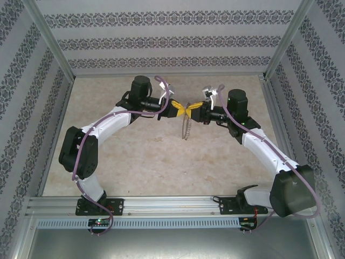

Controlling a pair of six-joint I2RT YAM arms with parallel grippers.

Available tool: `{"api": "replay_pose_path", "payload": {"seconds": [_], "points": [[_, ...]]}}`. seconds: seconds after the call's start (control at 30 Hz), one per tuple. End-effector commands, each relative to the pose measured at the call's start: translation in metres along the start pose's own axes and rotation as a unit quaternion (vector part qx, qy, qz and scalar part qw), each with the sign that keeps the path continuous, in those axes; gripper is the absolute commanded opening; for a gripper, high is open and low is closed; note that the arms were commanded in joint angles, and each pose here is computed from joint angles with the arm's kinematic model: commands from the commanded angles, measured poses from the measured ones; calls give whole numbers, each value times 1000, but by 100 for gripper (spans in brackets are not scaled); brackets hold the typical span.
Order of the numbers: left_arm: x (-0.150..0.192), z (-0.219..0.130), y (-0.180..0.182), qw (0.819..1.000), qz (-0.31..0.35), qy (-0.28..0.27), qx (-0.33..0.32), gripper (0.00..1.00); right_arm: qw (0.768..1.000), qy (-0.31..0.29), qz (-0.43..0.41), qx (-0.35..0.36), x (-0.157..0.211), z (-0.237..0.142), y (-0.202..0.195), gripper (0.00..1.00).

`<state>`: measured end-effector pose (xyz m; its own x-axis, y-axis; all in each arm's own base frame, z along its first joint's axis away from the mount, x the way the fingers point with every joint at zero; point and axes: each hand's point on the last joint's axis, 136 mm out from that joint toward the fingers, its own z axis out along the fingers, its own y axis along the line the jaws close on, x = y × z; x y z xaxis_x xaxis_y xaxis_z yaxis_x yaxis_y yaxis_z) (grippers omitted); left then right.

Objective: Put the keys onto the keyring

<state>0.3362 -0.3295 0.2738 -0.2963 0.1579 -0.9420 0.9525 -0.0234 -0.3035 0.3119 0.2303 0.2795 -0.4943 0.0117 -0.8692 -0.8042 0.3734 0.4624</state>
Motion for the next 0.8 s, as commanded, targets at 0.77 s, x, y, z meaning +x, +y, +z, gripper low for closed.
{"api": "replay_pose_path", "payload": {"seconds": [0.77], "points": [[-18,3,-24,998,31,1,46,0,996,13,-26,-81,1,-7,27,26]]}}
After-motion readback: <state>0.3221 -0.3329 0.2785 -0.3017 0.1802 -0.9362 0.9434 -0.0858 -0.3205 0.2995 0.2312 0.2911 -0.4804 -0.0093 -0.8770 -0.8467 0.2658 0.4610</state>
